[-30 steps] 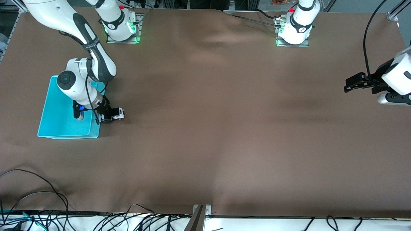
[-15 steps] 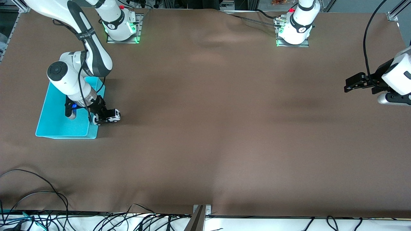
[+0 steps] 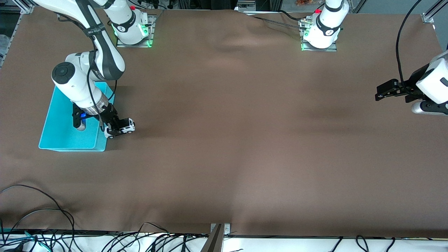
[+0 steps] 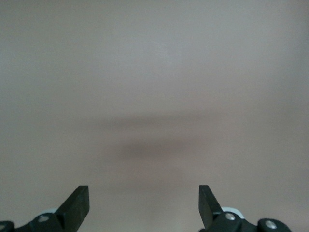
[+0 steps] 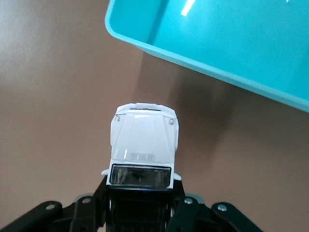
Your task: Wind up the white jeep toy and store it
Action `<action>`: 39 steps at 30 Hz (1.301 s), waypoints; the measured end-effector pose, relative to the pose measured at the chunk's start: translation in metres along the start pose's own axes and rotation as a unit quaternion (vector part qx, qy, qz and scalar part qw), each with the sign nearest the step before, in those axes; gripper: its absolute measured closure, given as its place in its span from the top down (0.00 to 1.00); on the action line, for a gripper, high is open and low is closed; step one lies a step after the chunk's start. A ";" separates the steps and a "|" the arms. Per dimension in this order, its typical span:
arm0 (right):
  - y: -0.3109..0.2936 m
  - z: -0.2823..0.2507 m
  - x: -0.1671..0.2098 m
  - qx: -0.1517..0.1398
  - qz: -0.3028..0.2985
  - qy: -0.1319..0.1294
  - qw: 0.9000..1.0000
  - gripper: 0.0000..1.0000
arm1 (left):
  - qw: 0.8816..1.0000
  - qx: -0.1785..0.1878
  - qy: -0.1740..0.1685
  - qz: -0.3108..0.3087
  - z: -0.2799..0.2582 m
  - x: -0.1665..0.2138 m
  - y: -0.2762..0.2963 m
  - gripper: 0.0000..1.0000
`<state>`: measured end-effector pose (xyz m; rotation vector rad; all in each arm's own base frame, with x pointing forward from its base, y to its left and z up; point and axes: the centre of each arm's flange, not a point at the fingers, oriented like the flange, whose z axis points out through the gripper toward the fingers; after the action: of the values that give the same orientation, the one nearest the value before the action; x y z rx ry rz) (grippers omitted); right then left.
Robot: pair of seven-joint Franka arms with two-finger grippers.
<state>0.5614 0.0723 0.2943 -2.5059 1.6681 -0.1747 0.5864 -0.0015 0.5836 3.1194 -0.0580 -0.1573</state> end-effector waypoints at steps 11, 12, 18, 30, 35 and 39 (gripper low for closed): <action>-0.013 -0.034 0.021 -0.071 -0.121 -0.028 0.990 0.52 | 1.000 0.000 0.000 0.000 0.000 0.000 0.000 1.00; -0.012 -0.035 0.024 -0.074 -0.129 -0.030 0.988 0.52 | 1.000 0.000 0.000 0.000 0.000 0.000 0.000 1.00; 0.000 -0.038 0.047 -0.094 -0.182 -0.043 0.978 0.52 | 1.000 0.000 0.000 0.000 0.000 0.000 0.000 1.00; 0.035 -0.039 0.104 -0.124 -0.267 -0.070 0.953 0.52 | 1.000 0.000 0.000 0.000 0.000 0.000 0.000 1.00; 0.052 -0.041 0.133 -0.130 -0.301 -0.075 0.942 0.52 | 1.000 0.000 0.000 0.000 0.000 0.000 0.000 1.00; 0.069 -0.041 0.155 -0.133 -0.334 -0.082 0.930 0.52 | 1.000 0.000 0.000 0.000 0.000 0.000 0.000 1.00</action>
<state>0.5517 -0.0987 0.3273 -3.0933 0.7627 0.2140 0.5864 -0.0014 0.5836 3.1193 -0.0580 -0.1573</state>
